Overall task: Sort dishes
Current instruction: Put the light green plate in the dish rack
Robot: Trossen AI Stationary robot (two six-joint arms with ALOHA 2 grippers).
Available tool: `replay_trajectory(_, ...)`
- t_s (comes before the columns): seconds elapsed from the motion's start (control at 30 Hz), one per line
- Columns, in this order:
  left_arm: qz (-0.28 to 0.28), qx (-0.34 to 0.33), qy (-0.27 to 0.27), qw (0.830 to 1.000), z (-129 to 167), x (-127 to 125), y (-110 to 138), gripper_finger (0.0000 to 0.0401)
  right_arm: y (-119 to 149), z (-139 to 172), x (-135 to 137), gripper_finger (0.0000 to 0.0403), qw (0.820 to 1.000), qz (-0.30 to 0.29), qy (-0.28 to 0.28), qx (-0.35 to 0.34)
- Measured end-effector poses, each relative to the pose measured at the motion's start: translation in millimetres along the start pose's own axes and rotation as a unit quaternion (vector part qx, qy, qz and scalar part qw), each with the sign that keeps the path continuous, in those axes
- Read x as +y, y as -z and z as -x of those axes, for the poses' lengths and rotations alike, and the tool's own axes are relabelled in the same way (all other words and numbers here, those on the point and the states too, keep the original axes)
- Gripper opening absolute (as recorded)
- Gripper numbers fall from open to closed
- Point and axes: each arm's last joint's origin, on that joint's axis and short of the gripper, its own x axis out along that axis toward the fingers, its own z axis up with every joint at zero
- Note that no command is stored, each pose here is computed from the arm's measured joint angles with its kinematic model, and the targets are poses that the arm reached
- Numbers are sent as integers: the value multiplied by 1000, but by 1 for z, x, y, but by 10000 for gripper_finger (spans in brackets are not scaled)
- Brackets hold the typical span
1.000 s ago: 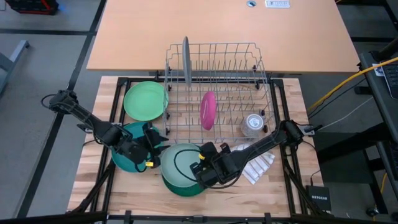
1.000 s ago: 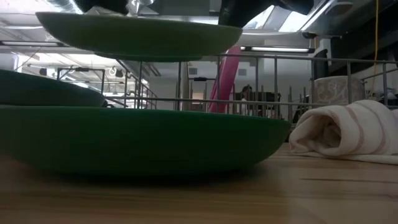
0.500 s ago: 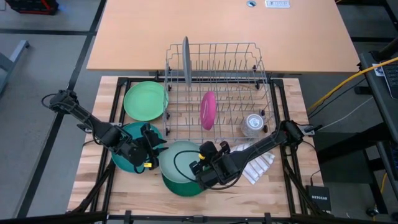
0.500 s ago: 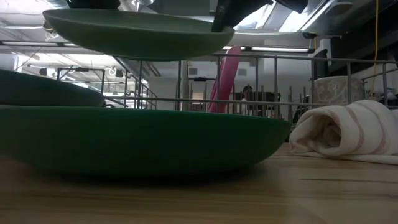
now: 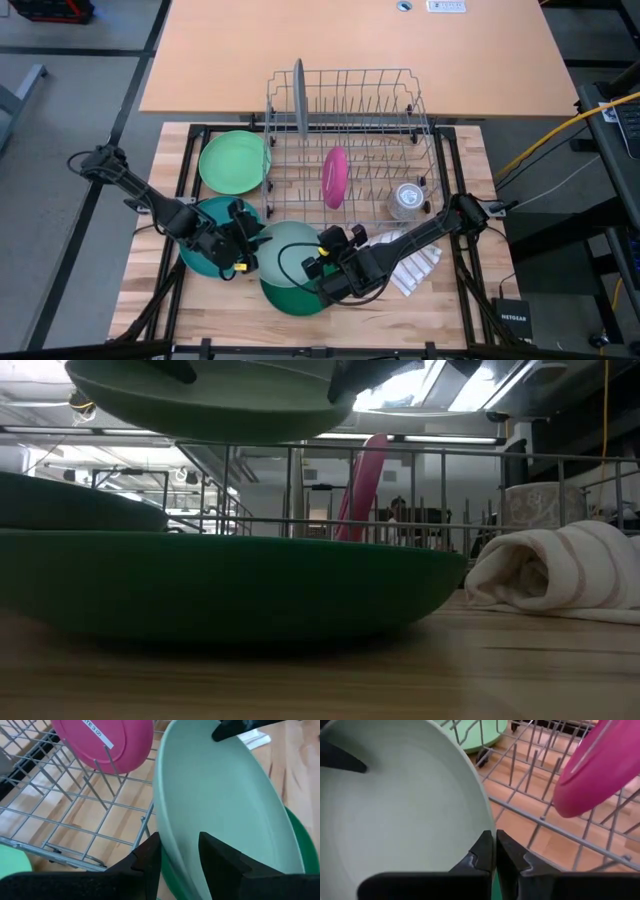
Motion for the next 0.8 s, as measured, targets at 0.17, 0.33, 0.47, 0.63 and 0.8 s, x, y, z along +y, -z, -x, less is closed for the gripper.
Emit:
replay_trajectory(0.17, -5, 4, -15, 1000, -6, -3, 3, 82, -2, 1, 3, 12, 1000, 1, -9, -4)
replay_trajectory(0.33, -2, 1, -21, 1000, -8, -3, 3, 24, -4, 4, 5, 26, 999, -3, -22, 26)
replay_trajectory(0.47, 1, -5, -27, 1000, -8, -3, 2, 10, -5, 4, 7, 41, 998, -9, -33, 58)
replay_trajectory(0.63, 1, -8, -31, 999, -8, -3, 2, 18, -6, 3, 7, 53, 995, -18, -41, 84)
replay_trajectory(0.8, 0, -9, -34, 999, -8, -2, 2, 6, -7, -3, 7, 62, 983, -27, -58, 173)
